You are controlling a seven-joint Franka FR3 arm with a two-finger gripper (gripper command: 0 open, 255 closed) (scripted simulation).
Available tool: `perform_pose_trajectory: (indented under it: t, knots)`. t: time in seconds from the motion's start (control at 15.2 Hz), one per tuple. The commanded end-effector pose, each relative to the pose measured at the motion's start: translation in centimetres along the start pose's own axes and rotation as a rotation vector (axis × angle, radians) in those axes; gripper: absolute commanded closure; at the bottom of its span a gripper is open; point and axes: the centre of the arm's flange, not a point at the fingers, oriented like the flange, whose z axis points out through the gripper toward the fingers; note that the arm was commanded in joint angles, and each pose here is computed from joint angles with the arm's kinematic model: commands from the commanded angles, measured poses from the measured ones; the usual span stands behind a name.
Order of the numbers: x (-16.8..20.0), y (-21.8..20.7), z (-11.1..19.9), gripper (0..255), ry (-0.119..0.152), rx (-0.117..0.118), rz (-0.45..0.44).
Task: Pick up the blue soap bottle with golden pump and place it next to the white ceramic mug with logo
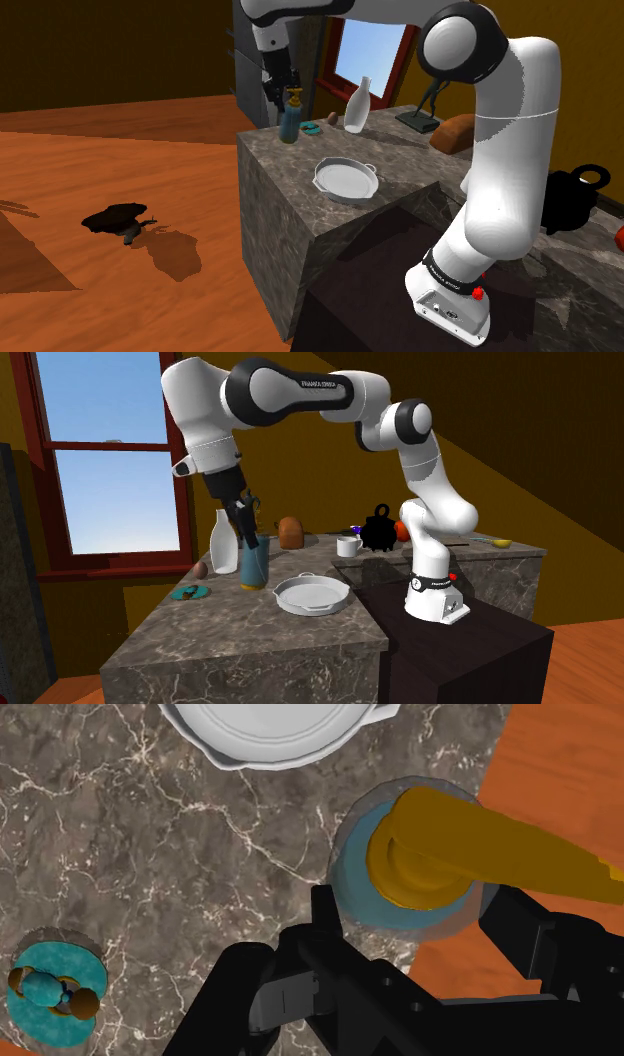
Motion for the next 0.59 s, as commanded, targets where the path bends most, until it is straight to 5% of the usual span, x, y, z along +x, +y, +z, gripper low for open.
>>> perform_pose_trajectory:
  t: [0.0,0.53]
  knots:
    - [-0.4,0.0,-1.1,255,0.0,0.0,0.0]
    - [-1.8,0.5,-5.1,255,0.0,0.0,0.0]
